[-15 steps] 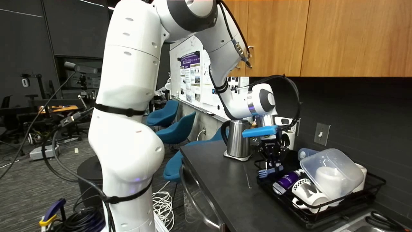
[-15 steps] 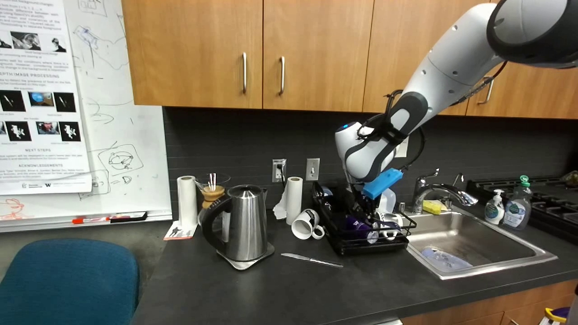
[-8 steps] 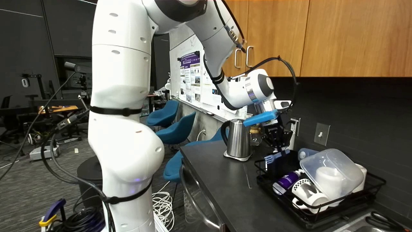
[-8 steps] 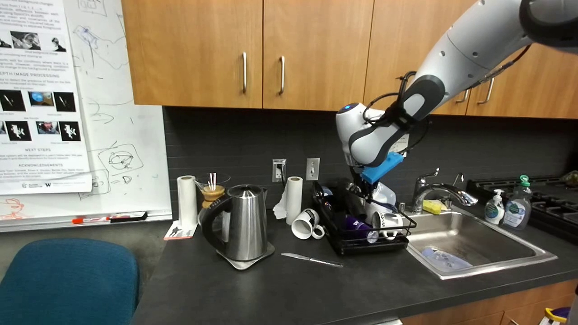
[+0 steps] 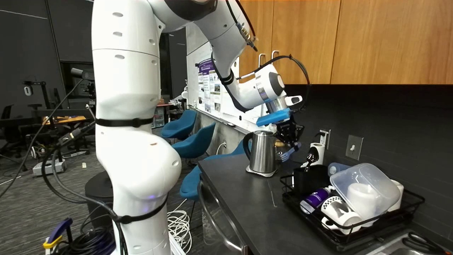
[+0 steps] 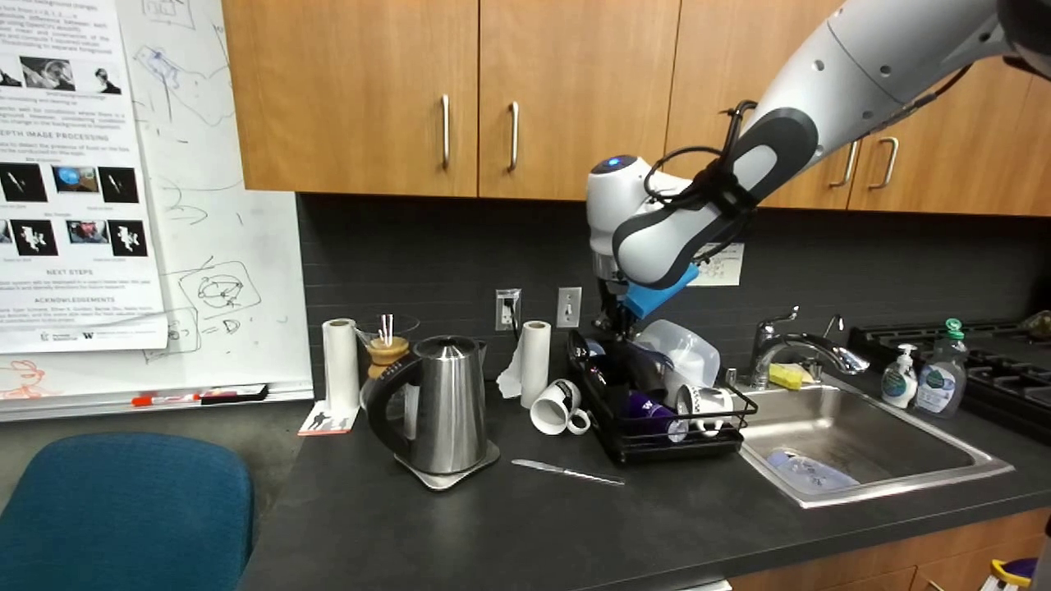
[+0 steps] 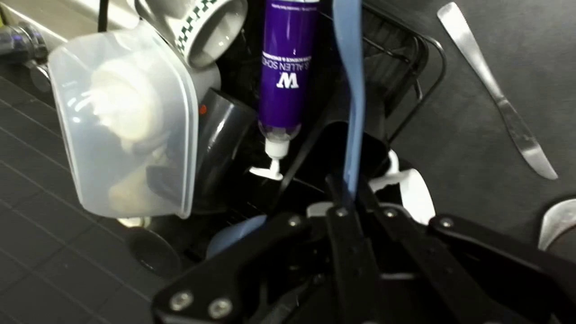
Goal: Move the blue fork from the drying rack to the counter next to the knife
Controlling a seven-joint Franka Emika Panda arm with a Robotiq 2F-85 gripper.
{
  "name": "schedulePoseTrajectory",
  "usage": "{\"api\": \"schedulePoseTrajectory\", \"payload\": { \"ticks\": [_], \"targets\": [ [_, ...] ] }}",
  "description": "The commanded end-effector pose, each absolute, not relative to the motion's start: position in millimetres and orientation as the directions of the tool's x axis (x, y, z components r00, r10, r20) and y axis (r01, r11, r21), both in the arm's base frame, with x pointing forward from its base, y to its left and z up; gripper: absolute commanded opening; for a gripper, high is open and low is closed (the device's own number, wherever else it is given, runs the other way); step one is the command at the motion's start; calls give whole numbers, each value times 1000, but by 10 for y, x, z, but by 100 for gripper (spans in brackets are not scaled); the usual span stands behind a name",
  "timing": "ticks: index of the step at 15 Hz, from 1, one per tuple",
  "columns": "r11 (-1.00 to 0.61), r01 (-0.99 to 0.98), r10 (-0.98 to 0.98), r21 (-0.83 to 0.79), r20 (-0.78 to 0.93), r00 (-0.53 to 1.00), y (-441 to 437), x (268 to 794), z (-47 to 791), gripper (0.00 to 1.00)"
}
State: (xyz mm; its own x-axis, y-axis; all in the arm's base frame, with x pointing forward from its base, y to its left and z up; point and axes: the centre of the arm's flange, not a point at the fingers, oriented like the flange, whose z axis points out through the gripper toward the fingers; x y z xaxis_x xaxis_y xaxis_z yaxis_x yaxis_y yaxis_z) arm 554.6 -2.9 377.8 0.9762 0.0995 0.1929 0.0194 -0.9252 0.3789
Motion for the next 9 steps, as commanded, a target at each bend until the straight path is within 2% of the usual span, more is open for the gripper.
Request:
{"api": "schedulePoseTrajectory", "payload": {
  "ticks": [1, 9],
  "targets": [
    [-931, 68, 161, 358, 237, 958, 215, 5511, 3882, 1],
    [-926, 326, 358, 191, 173, 917, 759, 5613, 3457, 1]
  ]
}}
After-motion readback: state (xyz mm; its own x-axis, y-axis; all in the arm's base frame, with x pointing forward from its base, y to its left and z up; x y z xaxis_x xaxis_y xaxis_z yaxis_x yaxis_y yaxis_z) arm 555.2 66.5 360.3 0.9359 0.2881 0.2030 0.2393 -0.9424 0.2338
